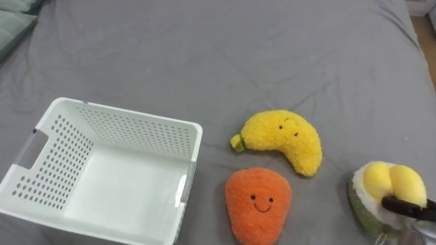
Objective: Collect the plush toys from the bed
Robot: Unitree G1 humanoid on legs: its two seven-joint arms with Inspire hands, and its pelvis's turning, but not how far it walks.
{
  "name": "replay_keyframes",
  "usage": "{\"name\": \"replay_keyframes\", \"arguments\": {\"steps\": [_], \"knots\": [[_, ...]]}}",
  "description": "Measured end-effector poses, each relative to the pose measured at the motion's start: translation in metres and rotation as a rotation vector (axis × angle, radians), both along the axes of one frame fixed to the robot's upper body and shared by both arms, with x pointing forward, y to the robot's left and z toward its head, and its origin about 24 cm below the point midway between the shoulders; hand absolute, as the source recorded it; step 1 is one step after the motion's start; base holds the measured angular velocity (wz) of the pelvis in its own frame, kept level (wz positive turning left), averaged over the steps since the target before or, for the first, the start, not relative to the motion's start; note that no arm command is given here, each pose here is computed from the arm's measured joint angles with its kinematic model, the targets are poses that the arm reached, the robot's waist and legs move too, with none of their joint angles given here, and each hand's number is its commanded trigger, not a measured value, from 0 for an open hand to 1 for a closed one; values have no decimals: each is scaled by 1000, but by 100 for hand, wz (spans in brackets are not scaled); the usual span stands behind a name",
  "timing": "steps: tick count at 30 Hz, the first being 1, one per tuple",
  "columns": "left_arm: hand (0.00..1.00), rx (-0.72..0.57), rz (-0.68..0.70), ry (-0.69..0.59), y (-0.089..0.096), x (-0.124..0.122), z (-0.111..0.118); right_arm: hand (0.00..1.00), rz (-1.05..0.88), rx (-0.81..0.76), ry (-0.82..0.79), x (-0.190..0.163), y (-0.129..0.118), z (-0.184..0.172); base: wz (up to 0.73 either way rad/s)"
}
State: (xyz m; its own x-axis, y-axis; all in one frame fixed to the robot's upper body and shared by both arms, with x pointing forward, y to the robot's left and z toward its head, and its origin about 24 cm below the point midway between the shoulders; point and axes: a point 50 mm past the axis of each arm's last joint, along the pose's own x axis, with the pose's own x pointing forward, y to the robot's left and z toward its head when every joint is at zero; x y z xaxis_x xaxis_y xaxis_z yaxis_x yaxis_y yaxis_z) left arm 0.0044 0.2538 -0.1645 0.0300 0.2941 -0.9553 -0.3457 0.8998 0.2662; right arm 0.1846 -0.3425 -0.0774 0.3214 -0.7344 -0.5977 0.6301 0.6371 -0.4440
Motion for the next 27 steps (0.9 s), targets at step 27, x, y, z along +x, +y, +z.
{"name": "replay_keyframes", "arguments": {"steps": [27], "knots": [[0, 18, 93, -71, 2, 4, 1, 100, 317, -133, -106, 32, 15, 27, -2]]}}
